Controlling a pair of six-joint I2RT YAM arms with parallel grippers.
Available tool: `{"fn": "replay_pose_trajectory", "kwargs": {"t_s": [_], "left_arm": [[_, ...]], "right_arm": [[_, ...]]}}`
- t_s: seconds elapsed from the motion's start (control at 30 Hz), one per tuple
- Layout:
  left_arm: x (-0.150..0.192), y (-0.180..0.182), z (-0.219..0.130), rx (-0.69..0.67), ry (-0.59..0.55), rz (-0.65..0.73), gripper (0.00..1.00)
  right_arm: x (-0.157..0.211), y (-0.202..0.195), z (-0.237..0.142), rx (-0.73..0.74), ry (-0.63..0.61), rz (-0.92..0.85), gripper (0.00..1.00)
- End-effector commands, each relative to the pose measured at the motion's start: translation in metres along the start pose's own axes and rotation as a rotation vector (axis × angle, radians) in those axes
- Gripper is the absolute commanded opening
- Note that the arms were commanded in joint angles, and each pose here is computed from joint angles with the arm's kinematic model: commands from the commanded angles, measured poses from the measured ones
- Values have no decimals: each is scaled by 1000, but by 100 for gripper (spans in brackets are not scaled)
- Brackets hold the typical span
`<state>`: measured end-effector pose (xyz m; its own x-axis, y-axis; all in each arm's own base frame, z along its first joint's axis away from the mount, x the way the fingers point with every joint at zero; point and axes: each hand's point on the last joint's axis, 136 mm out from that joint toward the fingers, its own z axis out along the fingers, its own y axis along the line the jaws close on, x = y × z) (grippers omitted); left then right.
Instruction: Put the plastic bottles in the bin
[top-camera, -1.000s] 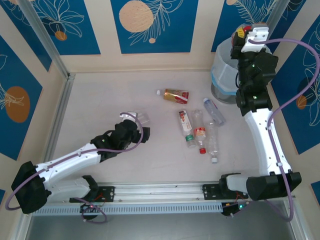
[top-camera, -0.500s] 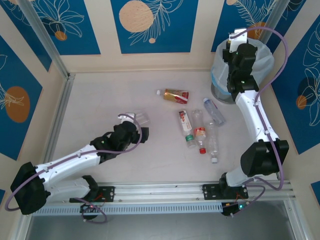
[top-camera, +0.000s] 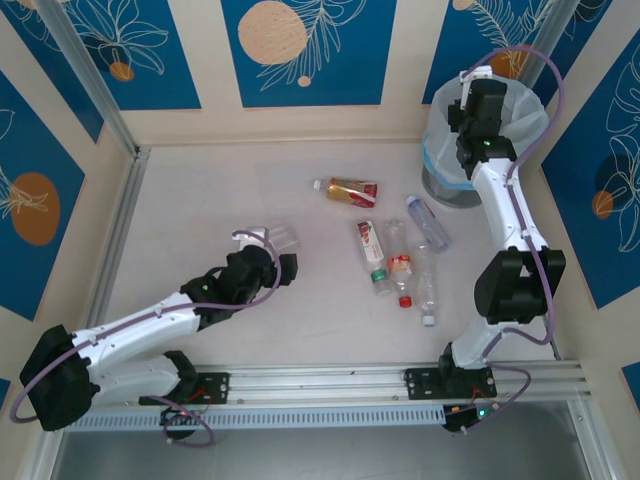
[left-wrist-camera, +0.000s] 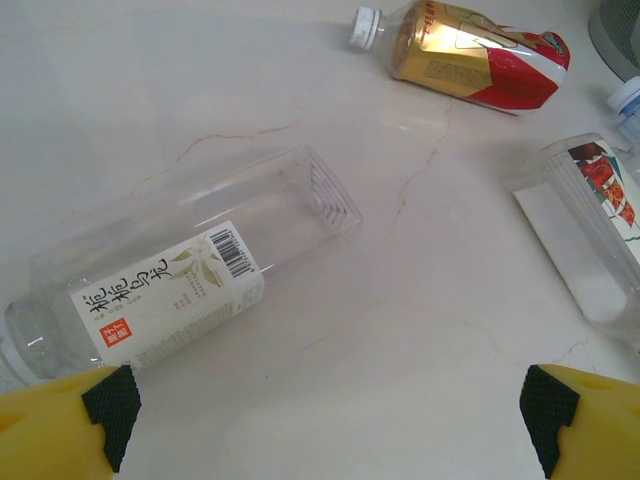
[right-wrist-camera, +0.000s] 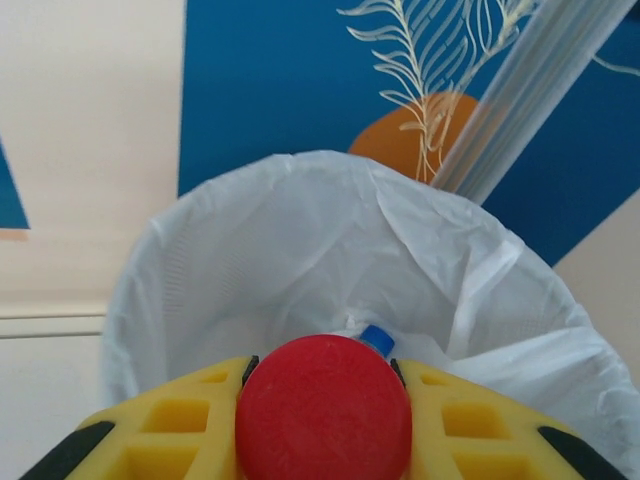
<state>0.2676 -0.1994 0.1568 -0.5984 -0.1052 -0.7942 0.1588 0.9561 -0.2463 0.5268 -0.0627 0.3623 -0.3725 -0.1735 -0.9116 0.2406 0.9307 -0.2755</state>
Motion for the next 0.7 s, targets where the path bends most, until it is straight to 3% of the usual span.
{"fn": "replay_pose_trajectory", "kwargs": {"t_s": [0.0,0.13,0.2,0.67], "left_arm": [[-5,7,-1,-22,-33,-52,99],[-2,13,-1,-48,-30,-58,99],[-3,15,-2,-55,-33,-61,99],[1,32,-12,-95,-62,-95,99]], "right_arm": [[0,-10,2,-4,55,69,13],[10,-7,11,-6,118,88,41],[12,-10,14,13,133,96,48],[-5,5,-3,-73,113,182,67]]}}
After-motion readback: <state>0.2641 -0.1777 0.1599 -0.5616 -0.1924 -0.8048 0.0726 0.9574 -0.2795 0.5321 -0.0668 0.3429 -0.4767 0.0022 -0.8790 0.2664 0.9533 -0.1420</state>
